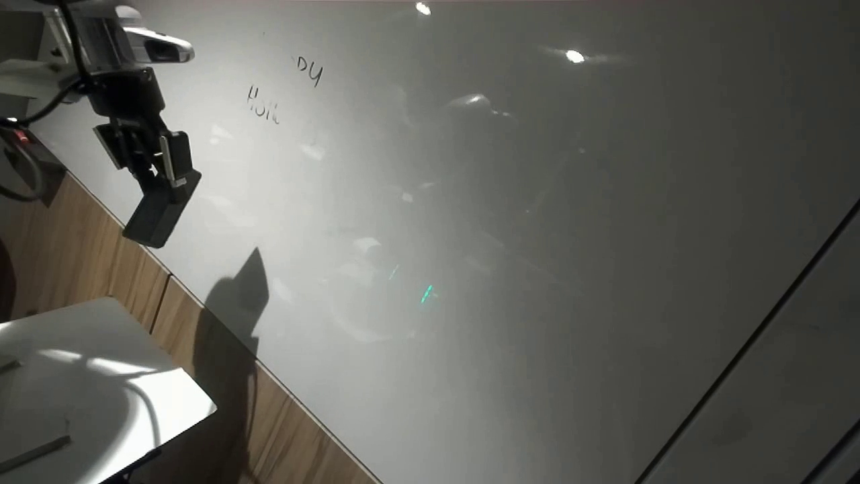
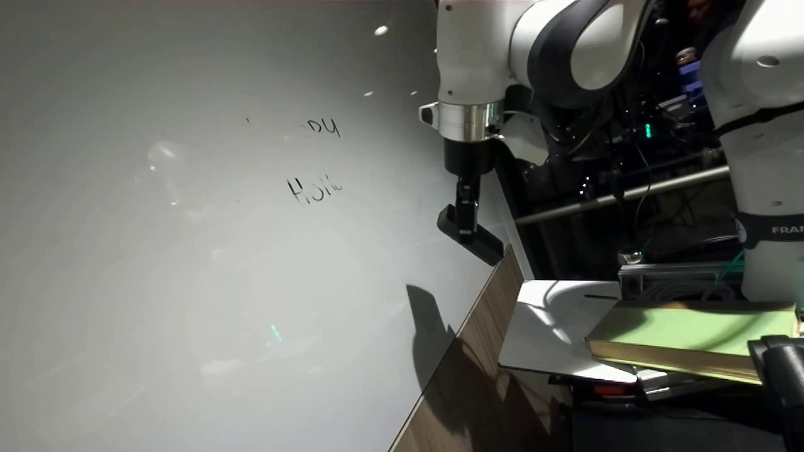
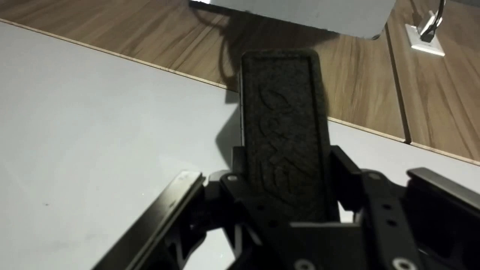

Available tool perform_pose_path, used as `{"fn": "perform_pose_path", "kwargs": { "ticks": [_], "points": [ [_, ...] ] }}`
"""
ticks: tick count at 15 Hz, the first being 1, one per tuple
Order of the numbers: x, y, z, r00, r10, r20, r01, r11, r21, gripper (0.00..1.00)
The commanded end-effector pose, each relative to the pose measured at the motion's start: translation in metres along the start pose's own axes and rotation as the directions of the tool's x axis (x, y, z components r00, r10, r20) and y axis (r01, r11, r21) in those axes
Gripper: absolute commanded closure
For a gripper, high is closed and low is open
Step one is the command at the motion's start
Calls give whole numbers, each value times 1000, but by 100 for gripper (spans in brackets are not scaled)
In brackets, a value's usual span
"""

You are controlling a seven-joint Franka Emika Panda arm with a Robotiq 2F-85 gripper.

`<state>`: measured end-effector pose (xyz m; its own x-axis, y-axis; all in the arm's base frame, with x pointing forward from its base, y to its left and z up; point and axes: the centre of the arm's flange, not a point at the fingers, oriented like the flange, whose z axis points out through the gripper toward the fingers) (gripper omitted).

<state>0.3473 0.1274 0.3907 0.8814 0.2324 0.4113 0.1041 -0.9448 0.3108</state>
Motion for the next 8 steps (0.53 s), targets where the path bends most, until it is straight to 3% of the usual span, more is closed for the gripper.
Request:
{"fn": "perform_pose_path", "kwargs": {
  "ticks": [1, 8],
  "points": [
    [11, 34, -9, 994, 48, -103, -45, 999, 25, 70],
    [99, 62, -49, 967, 130, -217, -126, 991, 33, 70]
  ]
}}
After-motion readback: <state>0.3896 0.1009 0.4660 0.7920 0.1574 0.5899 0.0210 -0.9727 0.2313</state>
